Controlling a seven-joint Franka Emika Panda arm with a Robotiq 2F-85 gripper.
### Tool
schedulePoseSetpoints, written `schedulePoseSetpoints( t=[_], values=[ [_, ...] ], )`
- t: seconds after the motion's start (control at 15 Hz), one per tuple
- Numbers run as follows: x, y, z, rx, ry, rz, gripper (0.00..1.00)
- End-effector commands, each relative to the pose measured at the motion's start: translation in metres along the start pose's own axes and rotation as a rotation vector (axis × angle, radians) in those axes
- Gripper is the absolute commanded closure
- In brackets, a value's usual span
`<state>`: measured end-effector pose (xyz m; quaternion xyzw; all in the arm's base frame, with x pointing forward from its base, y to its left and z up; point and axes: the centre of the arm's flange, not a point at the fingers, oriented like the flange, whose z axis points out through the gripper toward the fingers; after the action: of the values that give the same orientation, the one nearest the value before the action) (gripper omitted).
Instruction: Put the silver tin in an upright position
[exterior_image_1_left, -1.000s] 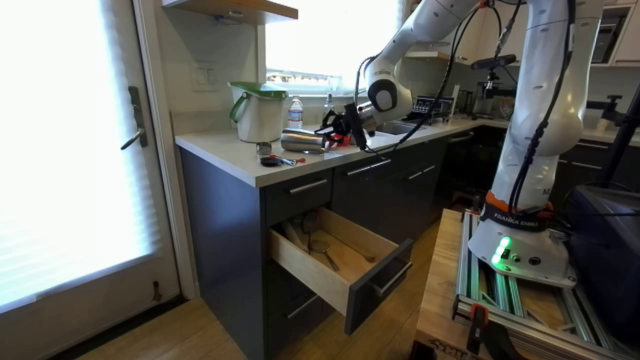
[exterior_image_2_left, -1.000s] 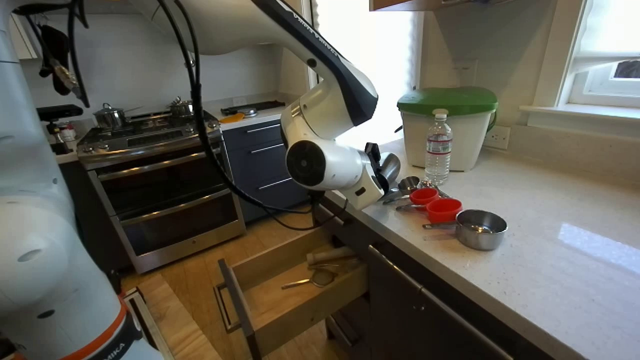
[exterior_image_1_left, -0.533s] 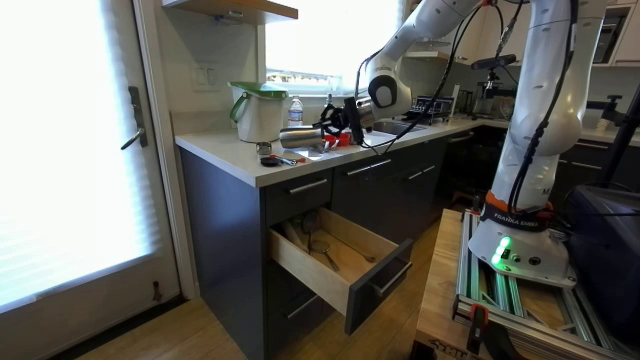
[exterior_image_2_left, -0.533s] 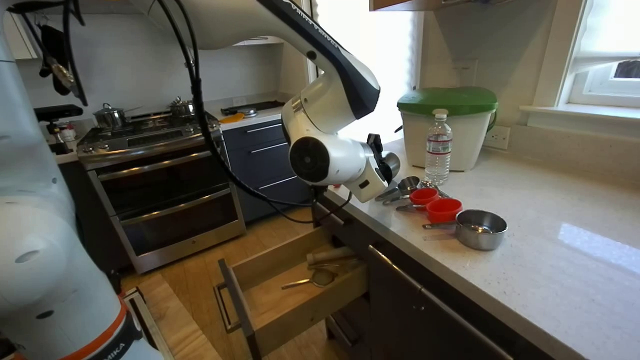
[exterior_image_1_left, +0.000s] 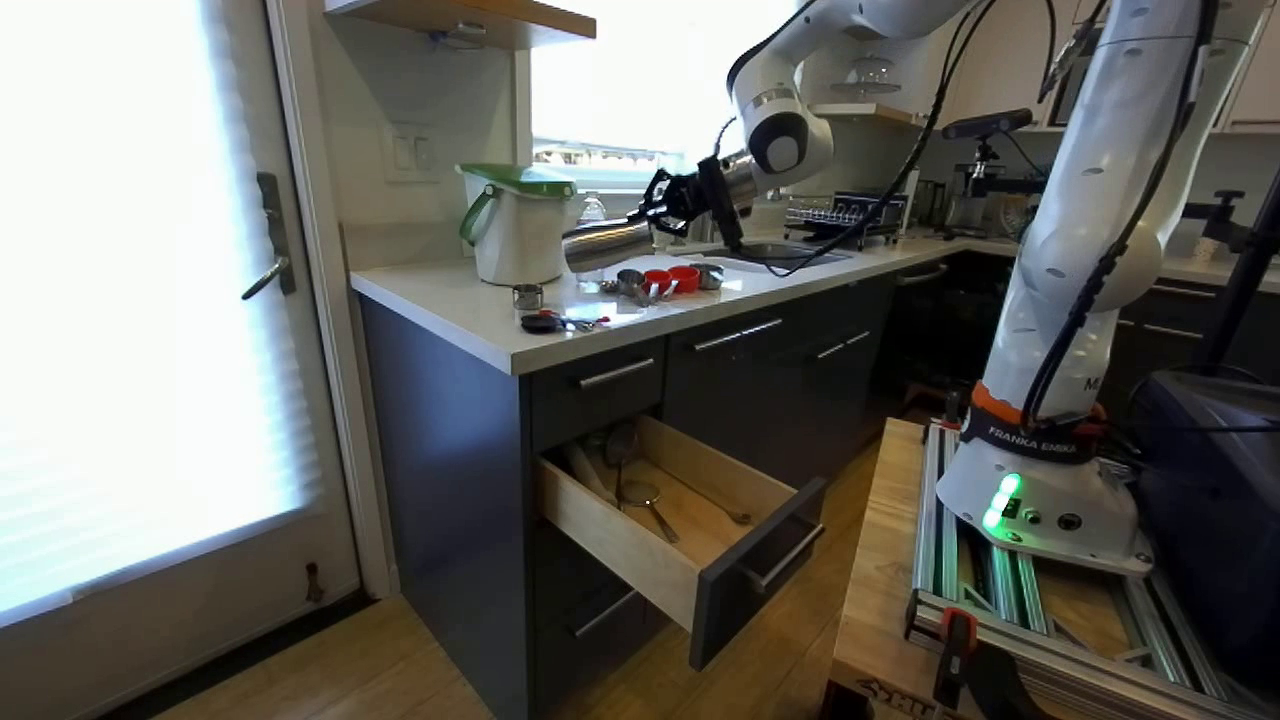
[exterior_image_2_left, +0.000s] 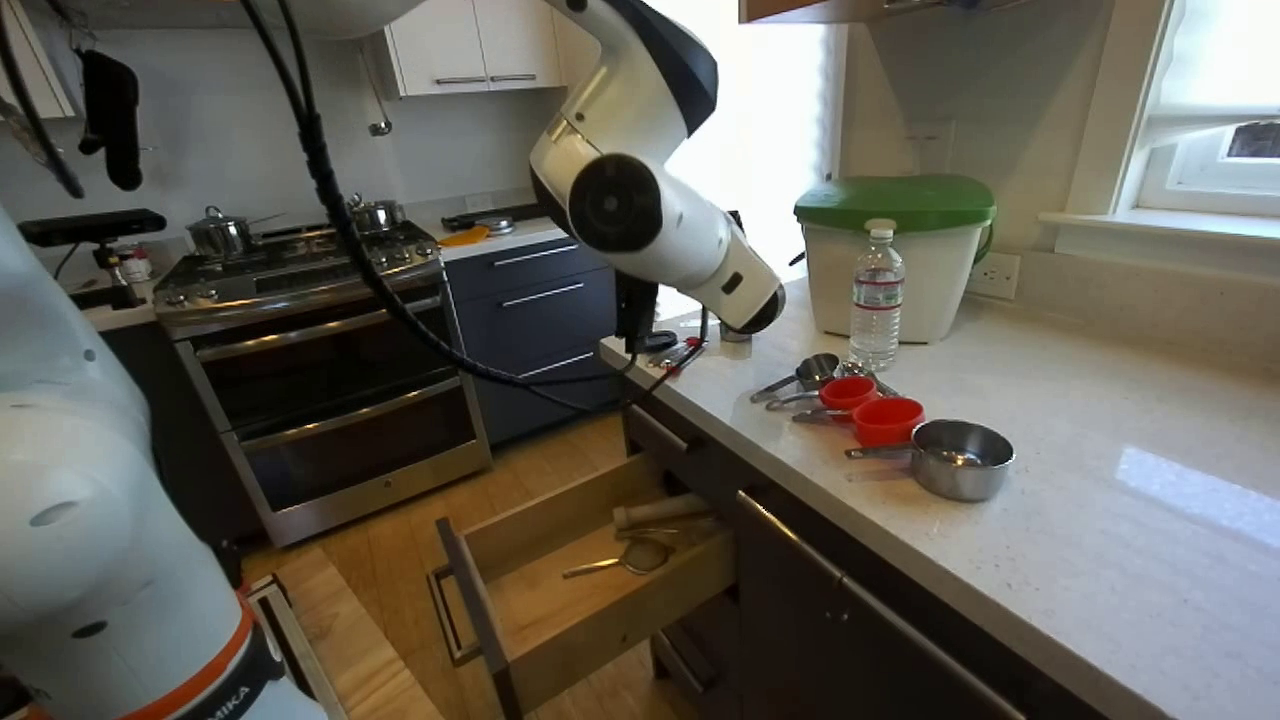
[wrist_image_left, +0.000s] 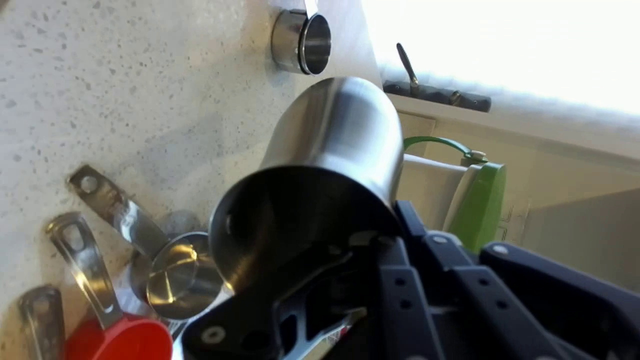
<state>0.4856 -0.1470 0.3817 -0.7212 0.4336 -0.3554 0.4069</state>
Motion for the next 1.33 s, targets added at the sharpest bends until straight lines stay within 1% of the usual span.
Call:
schedulePoseSetpoints(
  t=[0.0, 0.2, 0.4, 0.6, 0.73, 0.87, 1.0, 1.13, 1.27],
  values=[
    [-0.001, -0.064, -0.032, -0.152, -0.056, -0.13, 0.99],
    [-0.02, -0.113, -0.016, -0.276, -0.06, -0.239, 0.99],
    [-0.032, -0.143, 0.0, -0.381, -0.074, -0.347, 0.99],
    [-0.021, -0.132, 0.005, -0.479, -0.032, -0.446, 0.99],
    [-0.001, -0.117, -0.007, -0.549, -0.006, -0.494, 0.99],
    [0.022, -0.108, -0.024, -0.568, 0.003, -0.522, 0.99],
    [0.038, -0.116, -0.043, -0.56, -0.035, -0.541, 0.99],
    [0.05, -0.148, -0.063, -0.542, -0.082, -0.544, 0.99],
    [0.056, -0.195, -0.083, -0.506, -0.131, -0.534, 0.99]
  ],
)
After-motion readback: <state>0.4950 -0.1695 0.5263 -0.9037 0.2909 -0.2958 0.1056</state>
